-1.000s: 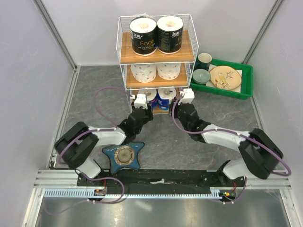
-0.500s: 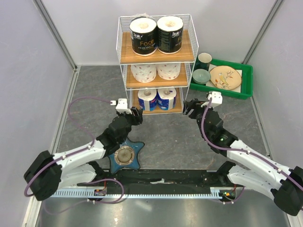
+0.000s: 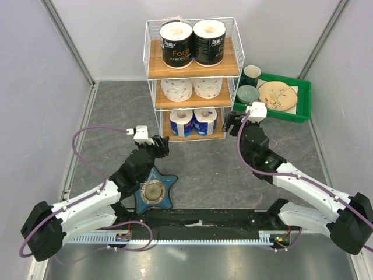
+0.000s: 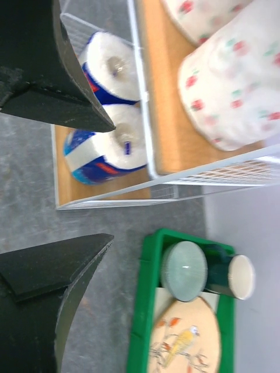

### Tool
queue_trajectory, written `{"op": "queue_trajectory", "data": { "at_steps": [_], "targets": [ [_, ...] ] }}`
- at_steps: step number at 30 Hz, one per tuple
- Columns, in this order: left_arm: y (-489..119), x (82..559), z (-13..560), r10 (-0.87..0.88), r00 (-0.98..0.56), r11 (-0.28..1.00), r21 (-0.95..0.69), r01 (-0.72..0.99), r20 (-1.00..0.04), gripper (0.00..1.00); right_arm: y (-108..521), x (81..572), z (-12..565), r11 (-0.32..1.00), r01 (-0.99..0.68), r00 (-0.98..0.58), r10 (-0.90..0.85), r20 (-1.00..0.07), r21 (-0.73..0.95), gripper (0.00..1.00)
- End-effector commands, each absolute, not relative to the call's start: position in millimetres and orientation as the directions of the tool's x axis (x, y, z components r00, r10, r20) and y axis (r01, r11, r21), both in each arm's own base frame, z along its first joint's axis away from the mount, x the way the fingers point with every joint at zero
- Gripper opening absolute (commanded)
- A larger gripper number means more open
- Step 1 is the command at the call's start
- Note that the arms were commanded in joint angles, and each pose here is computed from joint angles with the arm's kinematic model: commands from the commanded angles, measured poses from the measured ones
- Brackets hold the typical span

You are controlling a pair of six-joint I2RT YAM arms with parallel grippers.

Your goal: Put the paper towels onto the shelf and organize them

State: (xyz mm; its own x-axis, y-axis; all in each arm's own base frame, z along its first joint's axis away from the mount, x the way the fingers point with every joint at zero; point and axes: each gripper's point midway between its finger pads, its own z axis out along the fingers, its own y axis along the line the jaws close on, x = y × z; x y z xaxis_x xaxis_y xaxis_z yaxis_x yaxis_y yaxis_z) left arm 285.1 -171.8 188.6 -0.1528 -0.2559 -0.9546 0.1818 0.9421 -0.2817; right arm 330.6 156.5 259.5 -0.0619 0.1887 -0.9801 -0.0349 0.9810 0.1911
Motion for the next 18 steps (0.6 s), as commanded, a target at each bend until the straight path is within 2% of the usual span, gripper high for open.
{"op": "queue_trajectory", "data": {
  "at_steps": [1,5,12,18],
  "targets": [
    [-163.3,281.3,191.4,-0.281,-0.134,0.941,-0.300,0.155,-0.950,0.61,151.8,343.1,316.5,0.975,-0.015,0.081,0.221,-0.972,0.221,0.76],
    [-158.9,280.4,191.3,-0.275,-0.126,0.946,-0.292,0.144,-0.953,0.61,155.6,358.9,325.9,0.982,0.006,0.081,0.187,-0.979,0.188,0.74],
    [-156.1,279.6,191.1,-0.264,-0.120,0.950,-0.280,0.141,-0.957,0.61,151.6,380.7,333.1,0.983,0.007,0.090,0.181,-0.979,0.182,0.61],
    [-153.1,279.0,187.8,-0.261,-0.118,0.952,-0.276,0.130,-0.958,0.61,153.0,391.9,332.4,0.984,-0.014,0.080,0.180,-0.980,0.180,0.56]
  ]
}}
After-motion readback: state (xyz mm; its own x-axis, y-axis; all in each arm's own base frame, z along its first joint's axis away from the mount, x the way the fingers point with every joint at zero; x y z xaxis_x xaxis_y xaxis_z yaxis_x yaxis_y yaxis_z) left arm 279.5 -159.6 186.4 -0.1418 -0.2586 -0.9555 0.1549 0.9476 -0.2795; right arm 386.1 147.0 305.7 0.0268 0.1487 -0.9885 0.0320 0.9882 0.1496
